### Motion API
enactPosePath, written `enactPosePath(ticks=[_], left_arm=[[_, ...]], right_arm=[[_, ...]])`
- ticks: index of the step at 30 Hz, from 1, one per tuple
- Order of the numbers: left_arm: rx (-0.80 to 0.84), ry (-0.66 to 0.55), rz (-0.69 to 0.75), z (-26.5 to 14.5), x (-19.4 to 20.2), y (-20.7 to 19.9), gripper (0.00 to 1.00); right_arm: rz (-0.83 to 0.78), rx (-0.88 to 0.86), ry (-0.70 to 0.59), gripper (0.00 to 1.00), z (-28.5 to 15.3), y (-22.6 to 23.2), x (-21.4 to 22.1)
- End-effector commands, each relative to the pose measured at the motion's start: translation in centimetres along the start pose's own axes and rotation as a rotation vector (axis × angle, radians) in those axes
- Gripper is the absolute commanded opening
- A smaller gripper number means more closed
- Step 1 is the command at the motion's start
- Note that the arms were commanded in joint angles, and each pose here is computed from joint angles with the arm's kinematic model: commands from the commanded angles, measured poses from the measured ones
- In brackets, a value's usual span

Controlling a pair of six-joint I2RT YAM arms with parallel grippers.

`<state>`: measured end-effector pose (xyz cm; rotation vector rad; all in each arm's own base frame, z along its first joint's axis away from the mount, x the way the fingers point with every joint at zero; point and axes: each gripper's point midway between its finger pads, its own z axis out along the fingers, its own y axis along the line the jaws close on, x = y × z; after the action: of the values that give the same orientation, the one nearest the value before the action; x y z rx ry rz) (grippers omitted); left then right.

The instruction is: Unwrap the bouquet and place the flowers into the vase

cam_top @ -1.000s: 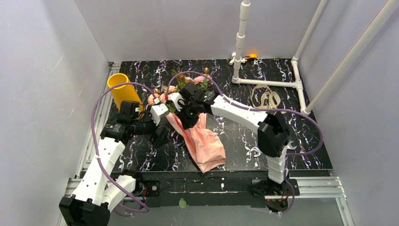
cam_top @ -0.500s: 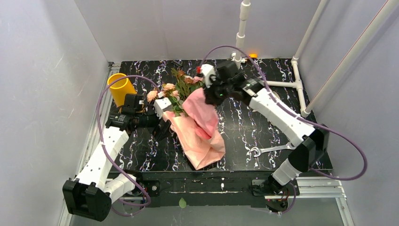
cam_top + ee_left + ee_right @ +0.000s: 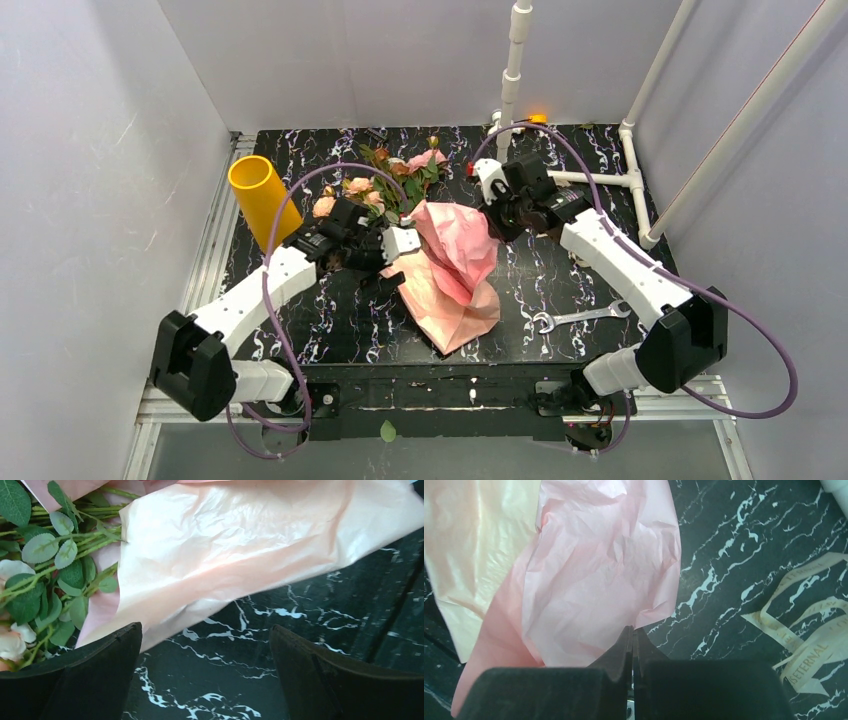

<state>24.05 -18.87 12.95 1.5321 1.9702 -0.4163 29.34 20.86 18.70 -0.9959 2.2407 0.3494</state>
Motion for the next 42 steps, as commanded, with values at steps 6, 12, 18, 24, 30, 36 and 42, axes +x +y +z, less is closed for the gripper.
enactPosePath(ticks=[6, 12, 18, 24, 30, 36, 42], left_arm=[[-0.052, 0.167, 0.187, 3.9, 2.8, 2.1, 0.81], [-0.095, 0.247, 0.218, 4.3, 5.0, 3.0, 0.31], [-0.108, 0.289, 0.220, 4.1, 7.0, 3.4, 0.00], [-0.128, 0.358, 0.223, 4.1, 9.1, 4.2, 0.00], [-0.162, 0.357, 0.155, 3.6, 9.5, 5.9, 0.00], [-0.191, 0.358, 0.134, 3.1, 10.0, 7.0, 0.00], [-0.193, 0.314, 0.113, 2.9, 9.0, 7.0, 0.00]], right_arm=[[0.000, 0.207, -0.080, 0.01, -2.1, -5.4, -0.2], [-0.065, 0.326, 0.008, 0.01, -1.3, -8.9, 2.9], [-0.136, 0.406, 0.159, 0.01, 0.4, -11.3, 7.2], [-0.186, 0.389, 0.298, 0.01, 1.6, -11.2, 11.4], [-0.236, 0.423, 0.400, 0.01, 1.1, -11.6, 14.5], [-0.267, 0.452, 0.458, 0.01, 1.0, -12.0, 16.7], [-0.235, 0.397, 0.433, 0.07, 2.2, -11.4, 15.9]])
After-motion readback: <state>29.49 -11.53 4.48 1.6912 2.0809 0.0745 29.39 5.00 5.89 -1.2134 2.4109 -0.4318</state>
